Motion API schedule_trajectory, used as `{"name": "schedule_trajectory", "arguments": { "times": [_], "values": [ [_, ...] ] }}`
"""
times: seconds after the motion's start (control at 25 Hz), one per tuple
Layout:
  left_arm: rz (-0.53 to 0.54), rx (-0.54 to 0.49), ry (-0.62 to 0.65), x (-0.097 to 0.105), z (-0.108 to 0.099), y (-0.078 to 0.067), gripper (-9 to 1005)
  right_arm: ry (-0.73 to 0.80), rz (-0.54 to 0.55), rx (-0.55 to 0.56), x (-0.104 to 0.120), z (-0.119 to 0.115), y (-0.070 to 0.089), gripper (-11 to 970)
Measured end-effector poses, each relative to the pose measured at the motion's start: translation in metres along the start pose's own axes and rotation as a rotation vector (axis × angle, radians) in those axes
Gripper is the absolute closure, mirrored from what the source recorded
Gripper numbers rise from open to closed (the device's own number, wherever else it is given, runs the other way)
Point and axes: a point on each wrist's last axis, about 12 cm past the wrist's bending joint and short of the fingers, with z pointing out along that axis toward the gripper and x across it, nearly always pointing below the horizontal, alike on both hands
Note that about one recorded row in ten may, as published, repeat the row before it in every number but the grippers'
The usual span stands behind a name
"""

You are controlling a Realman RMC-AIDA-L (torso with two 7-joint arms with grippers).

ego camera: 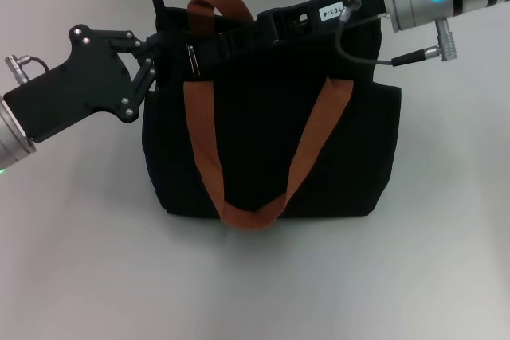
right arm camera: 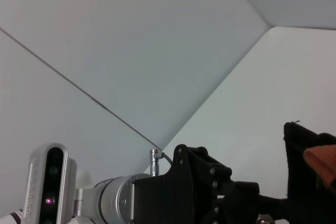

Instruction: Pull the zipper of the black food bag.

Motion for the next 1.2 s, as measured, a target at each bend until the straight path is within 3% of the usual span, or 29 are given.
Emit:
{"name": "schedule_trajectory", "arguments": {
  "times": [0.68, 1.2],
  "values": [
    [0.010, 0.016, -0.031, -0.004, 0.006, 0.003, 967, 0.021, -0.033, 0.044, -0.003, 0.017, 0.001, 578],
    [0.008, 0.002, -0.044, -0.006, 0.008, 0.007, 967, 0.018, -0.052, 0.034, -0.003, 0.017, 0.004, 579]
  ]
}}
